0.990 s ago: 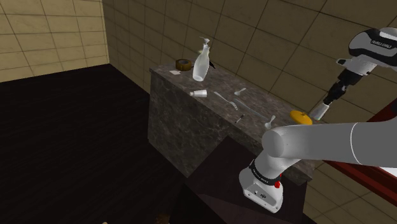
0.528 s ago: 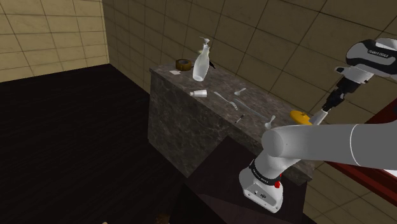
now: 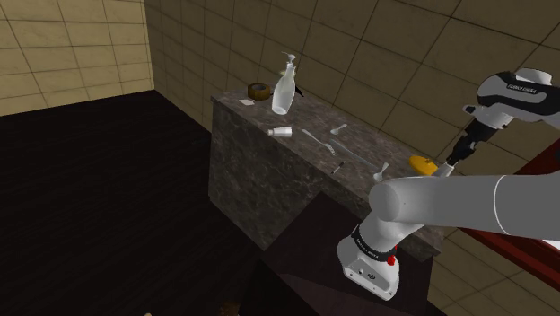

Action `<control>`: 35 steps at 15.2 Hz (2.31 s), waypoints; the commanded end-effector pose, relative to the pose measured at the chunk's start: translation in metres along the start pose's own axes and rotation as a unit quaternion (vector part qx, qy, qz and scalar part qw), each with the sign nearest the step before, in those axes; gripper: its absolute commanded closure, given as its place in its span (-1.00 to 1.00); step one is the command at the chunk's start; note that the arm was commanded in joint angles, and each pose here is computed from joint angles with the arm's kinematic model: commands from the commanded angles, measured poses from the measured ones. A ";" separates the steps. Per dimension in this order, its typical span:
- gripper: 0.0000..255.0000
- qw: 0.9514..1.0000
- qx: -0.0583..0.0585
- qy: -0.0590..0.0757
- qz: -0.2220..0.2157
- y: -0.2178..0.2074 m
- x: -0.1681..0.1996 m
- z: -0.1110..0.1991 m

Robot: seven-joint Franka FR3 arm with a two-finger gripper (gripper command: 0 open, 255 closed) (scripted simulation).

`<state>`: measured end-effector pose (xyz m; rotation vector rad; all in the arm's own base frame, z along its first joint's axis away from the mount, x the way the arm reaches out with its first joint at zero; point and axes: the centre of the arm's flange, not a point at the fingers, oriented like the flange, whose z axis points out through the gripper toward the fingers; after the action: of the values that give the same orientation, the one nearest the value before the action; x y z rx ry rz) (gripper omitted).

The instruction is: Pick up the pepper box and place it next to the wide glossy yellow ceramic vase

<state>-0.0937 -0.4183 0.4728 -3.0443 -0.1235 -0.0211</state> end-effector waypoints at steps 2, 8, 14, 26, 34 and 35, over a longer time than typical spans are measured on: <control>1.00 1.000 0.000 0.000 0.000 0.001 -0.001 0.015; 1.00 1.000 0.000 0.000 0.000 0.004 -0.001 0.047; 1.00 1.000 0.000 0.000 0.000 0.007 -0.002 0.078; -1.00 1.000 0.000 0.000 0.000 0.009 -0.002 0.096; -1.00 1.000 0.000 0.000 0.000 0.009 -0.002 0.056; -1.00 1.000 0.000 0.000 0.000 0.009 -0.002 0.046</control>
<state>-0.0962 -0.4223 0.4146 -3.0464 -0.1228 -0.0212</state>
